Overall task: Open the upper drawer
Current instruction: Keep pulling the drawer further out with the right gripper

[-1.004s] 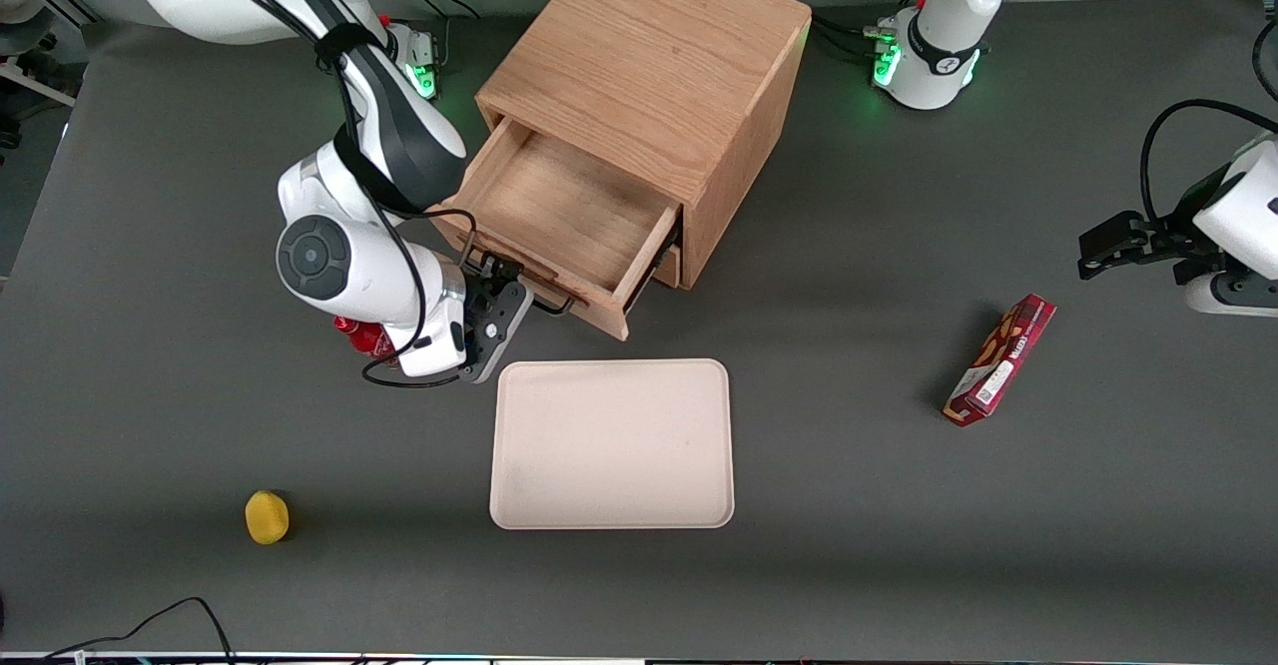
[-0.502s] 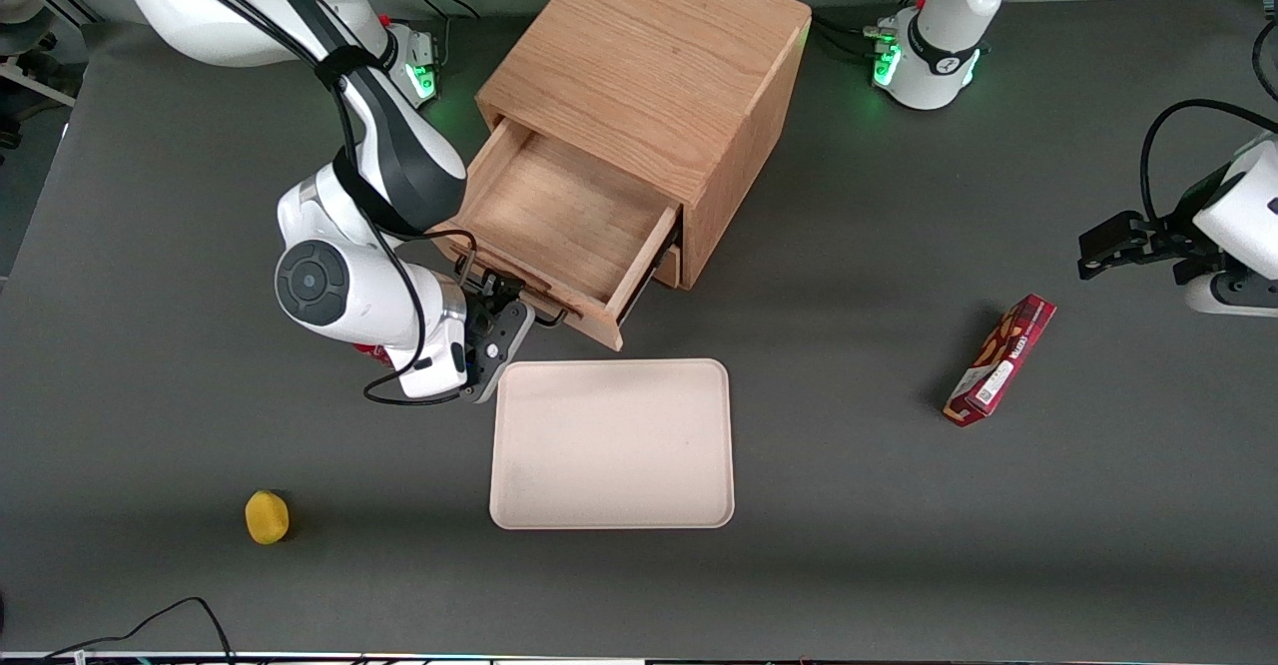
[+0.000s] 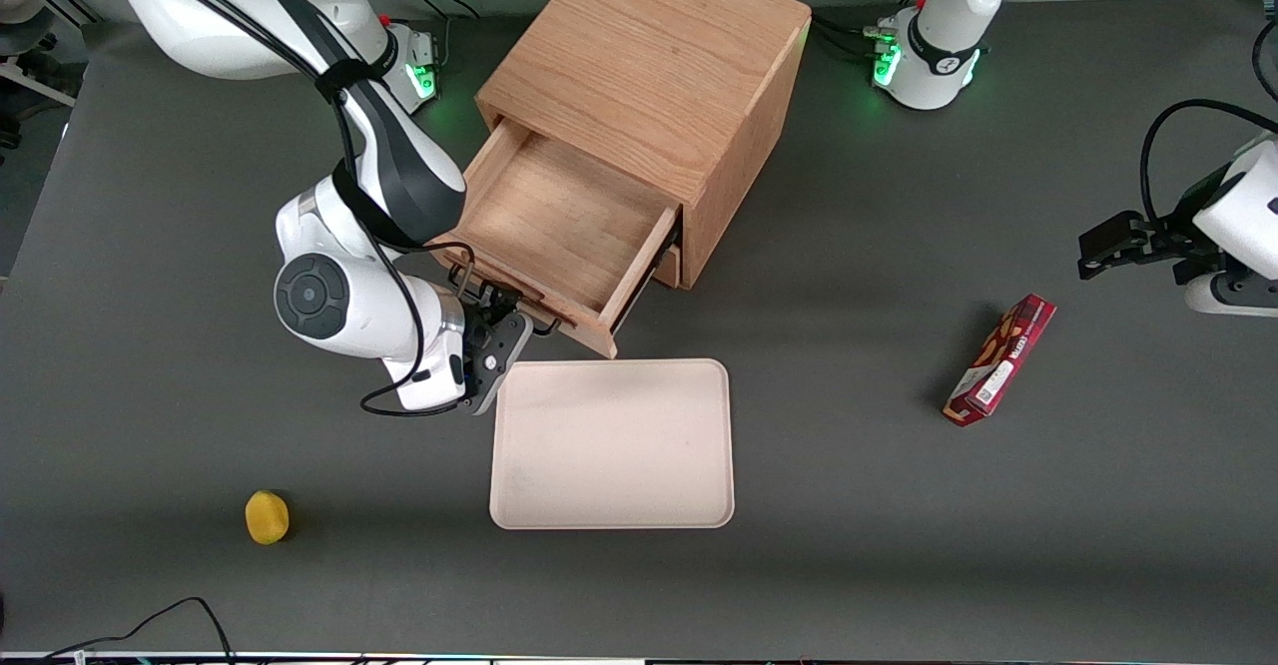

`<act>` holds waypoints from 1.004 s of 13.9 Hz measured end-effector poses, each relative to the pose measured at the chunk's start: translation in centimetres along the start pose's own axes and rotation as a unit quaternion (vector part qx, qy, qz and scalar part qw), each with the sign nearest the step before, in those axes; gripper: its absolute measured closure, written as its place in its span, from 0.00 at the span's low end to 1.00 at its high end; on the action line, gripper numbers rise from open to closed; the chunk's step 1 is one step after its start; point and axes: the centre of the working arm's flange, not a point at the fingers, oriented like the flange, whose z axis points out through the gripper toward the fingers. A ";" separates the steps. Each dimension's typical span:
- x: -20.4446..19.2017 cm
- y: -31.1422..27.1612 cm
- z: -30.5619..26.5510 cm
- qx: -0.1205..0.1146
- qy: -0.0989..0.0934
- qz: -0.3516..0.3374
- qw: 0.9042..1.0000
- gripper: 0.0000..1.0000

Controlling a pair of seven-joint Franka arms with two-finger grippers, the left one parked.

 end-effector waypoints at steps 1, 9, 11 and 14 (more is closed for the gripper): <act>0.0 0.2 0.0 -0.002 -0.001 -0.001 1.000 0.00; -0.7 3.1 -0.5 -0.009 -0.002 0.003 1.000 0.00; -0.9 3.6 -0.6 -0.011 -0.001 0.001 1.000 0.00; -1.0 3.9 -0.6 -0.013 -0.005 -0.002 1.000 0.00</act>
